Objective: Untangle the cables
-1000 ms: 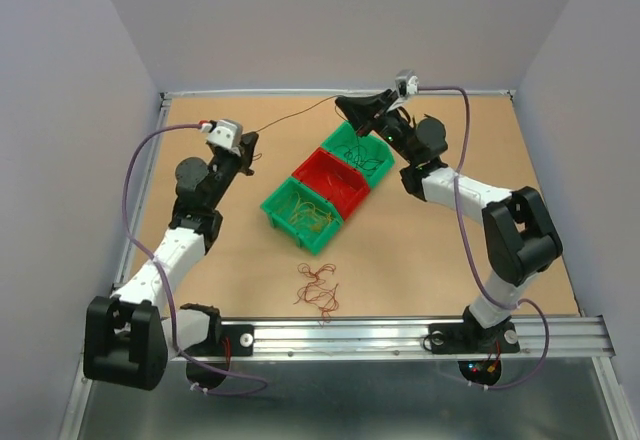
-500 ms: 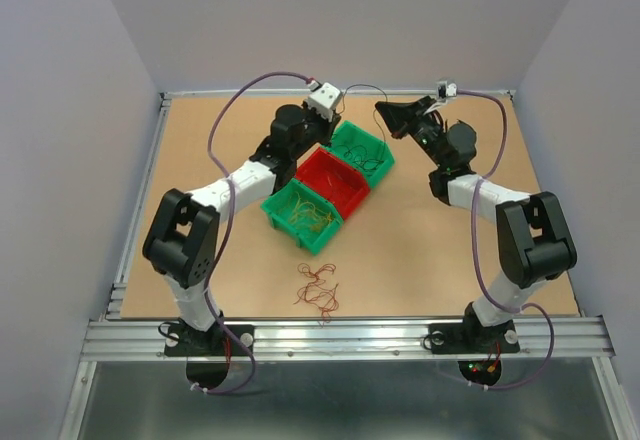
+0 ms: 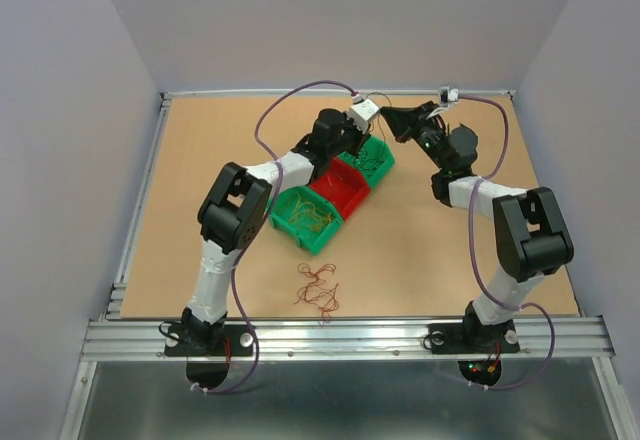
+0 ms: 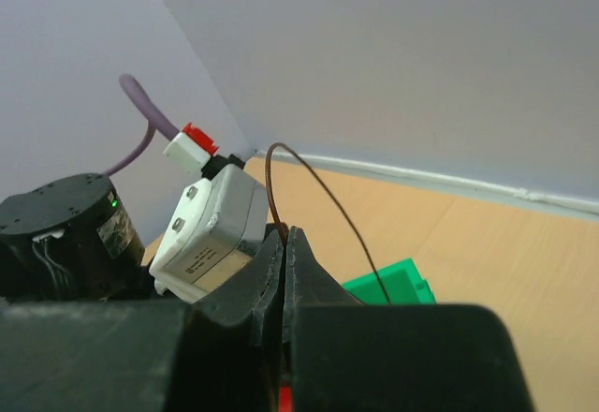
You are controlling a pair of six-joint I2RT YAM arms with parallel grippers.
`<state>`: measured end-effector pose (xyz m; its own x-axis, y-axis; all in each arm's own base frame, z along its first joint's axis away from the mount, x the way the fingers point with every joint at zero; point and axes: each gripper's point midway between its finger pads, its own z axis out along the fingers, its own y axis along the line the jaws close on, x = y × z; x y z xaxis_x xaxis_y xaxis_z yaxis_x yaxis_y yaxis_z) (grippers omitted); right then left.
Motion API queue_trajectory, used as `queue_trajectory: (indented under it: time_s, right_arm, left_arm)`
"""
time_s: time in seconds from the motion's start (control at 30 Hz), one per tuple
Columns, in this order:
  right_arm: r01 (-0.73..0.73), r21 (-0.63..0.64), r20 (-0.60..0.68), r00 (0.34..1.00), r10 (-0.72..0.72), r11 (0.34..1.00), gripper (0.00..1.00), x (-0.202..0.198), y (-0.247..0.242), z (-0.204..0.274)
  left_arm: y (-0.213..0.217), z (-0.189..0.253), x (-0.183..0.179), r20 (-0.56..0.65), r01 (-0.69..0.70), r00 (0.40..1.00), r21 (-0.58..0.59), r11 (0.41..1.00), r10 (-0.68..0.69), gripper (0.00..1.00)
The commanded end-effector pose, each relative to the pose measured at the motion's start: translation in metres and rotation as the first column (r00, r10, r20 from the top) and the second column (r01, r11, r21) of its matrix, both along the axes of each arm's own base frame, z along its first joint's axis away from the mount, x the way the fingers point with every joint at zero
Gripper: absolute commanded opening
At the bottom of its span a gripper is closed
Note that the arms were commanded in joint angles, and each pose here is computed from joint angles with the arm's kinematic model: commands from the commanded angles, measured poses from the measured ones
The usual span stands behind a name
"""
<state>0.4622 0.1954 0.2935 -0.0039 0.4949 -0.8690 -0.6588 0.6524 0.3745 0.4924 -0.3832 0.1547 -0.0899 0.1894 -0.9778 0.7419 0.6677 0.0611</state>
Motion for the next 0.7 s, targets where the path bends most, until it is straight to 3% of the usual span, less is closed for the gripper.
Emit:
queue_trajectory:
  time_s: [0.0,0.17,0.3,0.33,0.4,0.53,0.67]
  right_arm:
    - [0.000,-0.012,0.060,0.998,0.000,1.000,0.01,0.006,-0.003,0.001]
    - [-0.014,-0.009,0.123,0.992,0.015,1.000,0.01,0.010,-0.004,-0.016]
    - [-0.089,0.057,0.199,0.977,0.076,0.994,0.01,0.008,-0.011,-0.031]
    - [-0.111,0.066,0.169,0.981,0.099,0.992,0.01,0.013,-0.011,-0.055]
    - [-0.141,0.108,0.196,0.974,0.118,0.984,0.00,0.017,-0.020,-0.050]
    - [-0.141,0.075,0.196,0.973,0.124,0.987,0.00,0.021,-0.020,-0.054]
    - [-0.113,0.044,0.163,0.981,0.104,0.993,0.01,0.026,-0.021,-0.054]
  left_arm:
    - [-0.017,0.047,0.019,0.134,0.048,0.990,-0.012,0.999,-0.046,0.14]
    - [-0.009,0.017,0.027,0.088,-0.015,0.996,0.018,1.000,0.014,0.15]
    - [0.012,0.032,0.036,0.131,-0.077,0.989,0.027,0.997,0.072,0.29]
    - [0.015,0.042,0.034,0.142,-0.075,0.987,0.017,0.997,0.072,0.30]
    - [0.020,0.049,0.029,0.146,-0.069,0.987,0.012,0.998,0.067,0.34]
    - [0.022,0.050,0.021,0.147,-0.053,0.988,0.017,0.998,0.050,0.40]
    - [0.026,0.056,0.017,0.152,-0.056,0.987,0.018,0.998,0.053,0.53]
